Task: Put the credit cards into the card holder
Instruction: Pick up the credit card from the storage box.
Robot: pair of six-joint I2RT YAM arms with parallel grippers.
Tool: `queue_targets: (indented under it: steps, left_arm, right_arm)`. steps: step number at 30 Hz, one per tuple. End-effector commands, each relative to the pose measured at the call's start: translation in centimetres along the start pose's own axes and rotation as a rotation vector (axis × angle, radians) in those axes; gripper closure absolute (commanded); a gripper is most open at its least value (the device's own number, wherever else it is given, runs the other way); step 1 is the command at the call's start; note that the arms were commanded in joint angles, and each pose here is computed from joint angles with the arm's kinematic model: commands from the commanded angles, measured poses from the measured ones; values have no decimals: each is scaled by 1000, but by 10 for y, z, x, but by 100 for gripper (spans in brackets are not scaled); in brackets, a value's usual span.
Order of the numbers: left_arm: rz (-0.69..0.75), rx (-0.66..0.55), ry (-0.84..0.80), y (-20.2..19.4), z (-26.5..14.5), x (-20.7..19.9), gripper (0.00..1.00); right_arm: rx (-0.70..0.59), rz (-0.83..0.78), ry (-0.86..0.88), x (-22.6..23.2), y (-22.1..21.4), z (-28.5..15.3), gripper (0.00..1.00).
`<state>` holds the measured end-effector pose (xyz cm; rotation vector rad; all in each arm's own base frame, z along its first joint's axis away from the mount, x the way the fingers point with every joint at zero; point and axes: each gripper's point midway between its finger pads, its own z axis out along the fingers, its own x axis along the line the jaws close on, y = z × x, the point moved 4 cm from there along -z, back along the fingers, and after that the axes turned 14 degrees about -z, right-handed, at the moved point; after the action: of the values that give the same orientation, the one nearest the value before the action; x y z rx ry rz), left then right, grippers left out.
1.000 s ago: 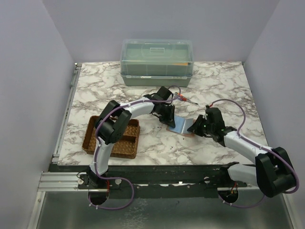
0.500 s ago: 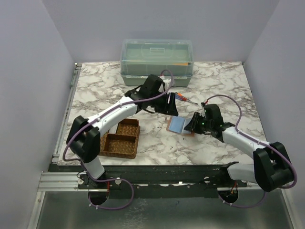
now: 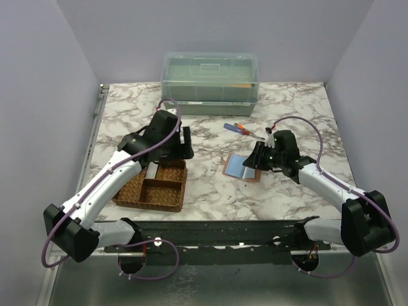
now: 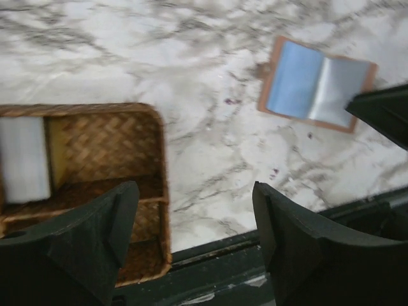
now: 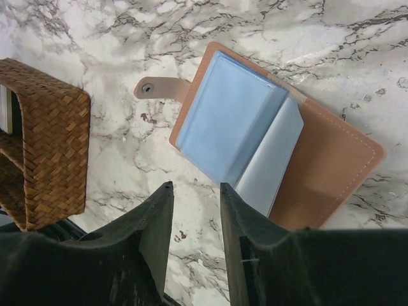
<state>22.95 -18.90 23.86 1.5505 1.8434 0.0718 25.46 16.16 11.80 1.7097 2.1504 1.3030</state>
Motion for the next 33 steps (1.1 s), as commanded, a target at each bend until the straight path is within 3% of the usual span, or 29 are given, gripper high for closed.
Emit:
queue_targets:
  steps: [1, 8, 23, 33]
  left_arm:
    - [-77, -137, 284, 7, -23, 57, 21]
    - [102, -140, 675, 13, -19, 114, 19]
    - [161, 62, 765, 1, 44, 147, 17]
    - [194, 80, 907, -1, 67, 168, 11]
  right_arm:
    - [45, -18, 41, 6, -4, 1, 61]
    - [27, -28, 57, 9, -3, -2, 60]
    - [15, -48, 76, 12, -6, -9, 59]
    - [20, -60, 80, 11, -8, -7, 59]
